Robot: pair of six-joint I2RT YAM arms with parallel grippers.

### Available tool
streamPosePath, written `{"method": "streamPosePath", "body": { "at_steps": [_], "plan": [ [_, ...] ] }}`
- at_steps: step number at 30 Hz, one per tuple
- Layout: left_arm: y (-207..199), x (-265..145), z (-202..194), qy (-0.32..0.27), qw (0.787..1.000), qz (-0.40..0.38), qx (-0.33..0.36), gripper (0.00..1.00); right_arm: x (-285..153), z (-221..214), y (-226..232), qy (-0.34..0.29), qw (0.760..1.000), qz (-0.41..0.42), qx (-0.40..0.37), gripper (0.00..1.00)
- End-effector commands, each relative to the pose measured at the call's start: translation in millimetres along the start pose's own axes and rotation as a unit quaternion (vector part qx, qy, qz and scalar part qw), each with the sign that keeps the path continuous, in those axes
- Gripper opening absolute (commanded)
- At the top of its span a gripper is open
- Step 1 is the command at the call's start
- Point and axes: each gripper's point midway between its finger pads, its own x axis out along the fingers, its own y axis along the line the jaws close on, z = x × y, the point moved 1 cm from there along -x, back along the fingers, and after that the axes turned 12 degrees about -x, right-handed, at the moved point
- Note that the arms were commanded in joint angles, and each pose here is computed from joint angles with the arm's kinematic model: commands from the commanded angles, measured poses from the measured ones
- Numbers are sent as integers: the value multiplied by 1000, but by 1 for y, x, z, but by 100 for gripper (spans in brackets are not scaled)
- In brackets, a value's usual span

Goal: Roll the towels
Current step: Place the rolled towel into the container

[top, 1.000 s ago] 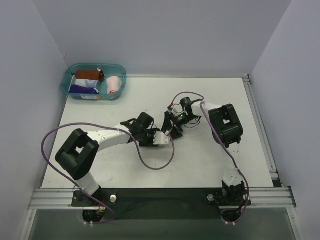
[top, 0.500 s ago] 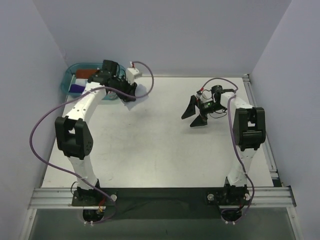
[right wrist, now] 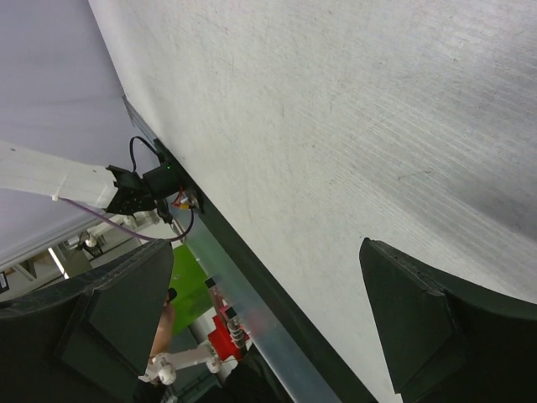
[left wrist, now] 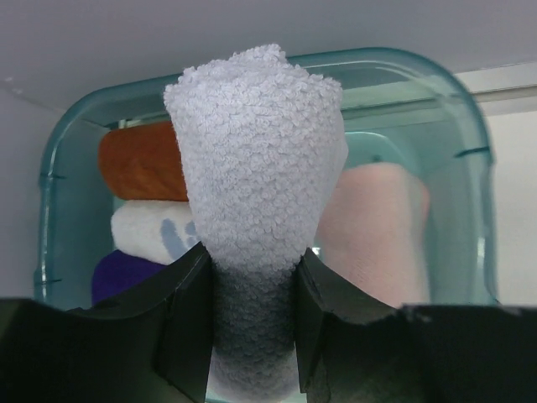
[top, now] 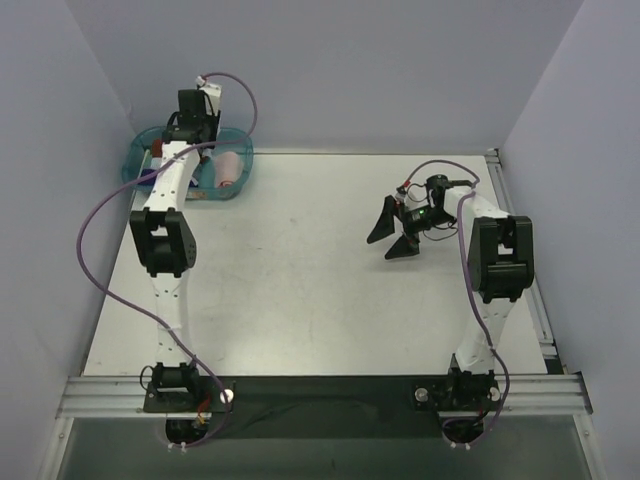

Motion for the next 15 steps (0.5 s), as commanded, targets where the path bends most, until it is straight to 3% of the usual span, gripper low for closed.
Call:
{"method": "streamPosePath", "body": {
  "at_steps": [1,7,15],
  "plan": [
    [36,4,31,-68,985,156,35,0,-9,-7,4,3,1000,-3,2,100],
    [50,26,2,-49,967,228,100,0,-6,-10,-2,9,1000,-3,11,100],
    [24,51,-38,-3,966,193,172,0,-6,-9,-9,11,1000,-13,18,100]
  ]
}}
